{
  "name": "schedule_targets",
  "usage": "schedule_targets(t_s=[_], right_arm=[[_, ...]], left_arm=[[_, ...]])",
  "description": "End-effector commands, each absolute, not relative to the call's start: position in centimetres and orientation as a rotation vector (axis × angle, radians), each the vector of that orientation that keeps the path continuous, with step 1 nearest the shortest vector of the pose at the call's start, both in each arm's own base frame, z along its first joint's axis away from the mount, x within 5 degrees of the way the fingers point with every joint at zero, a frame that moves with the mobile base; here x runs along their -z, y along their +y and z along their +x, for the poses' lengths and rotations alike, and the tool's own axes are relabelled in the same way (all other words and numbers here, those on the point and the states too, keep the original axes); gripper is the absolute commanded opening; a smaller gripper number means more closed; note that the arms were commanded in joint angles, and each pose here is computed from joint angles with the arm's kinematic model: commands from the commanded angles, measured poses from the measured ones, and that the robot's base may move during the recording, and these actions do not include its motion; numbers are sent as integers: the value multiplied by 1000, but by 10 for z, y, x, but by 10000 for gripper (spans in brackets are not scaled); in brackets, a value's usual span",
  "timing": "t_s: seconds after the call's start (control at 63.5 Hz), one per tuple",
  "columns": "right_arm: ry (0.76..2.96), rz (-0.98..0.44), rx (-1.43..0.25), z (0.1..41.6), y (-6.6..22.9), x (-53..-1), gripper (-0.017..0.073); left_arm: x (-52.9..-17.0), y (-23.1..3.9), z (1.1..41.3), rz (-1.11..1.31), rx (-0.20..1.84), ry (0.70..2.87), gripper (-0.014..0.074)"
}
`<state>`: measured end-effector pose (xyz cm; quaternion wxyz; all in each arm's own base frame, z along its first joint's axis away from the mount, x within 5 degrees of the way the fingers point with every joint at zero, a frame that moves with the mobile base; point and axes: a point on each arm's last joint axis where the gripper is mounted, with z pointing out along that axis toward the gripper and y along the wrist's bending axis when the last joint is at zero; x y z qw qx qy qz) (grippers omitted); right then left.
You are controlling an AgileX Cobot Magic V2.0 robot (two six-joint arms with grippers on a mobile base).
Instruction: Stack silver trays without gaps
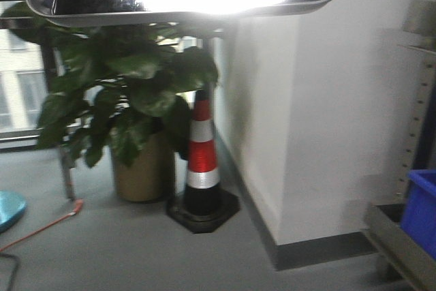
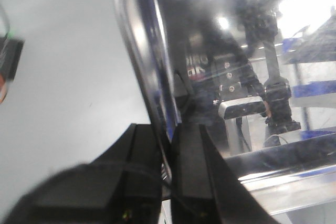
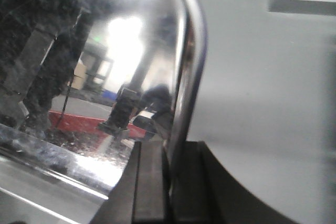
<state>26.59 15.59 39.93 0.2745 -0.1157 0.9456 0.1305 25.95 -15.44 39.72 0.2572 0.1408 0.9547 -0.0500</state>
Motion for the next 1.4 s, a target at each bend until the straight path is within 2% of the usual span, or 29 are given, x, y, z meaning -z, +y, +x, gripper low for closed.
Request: schedule_targets(t_s=[0.0, 1.386], right_arm=[[2397, -319, -386, 259, 151, -427, 21], [2397, -319, -386, 259, 151, -427, 56]], left_arm=[[-410, -147, 250, 413, 95, 2582, -48], [-409, -147, 251, 414, 94, 2584, -48]])
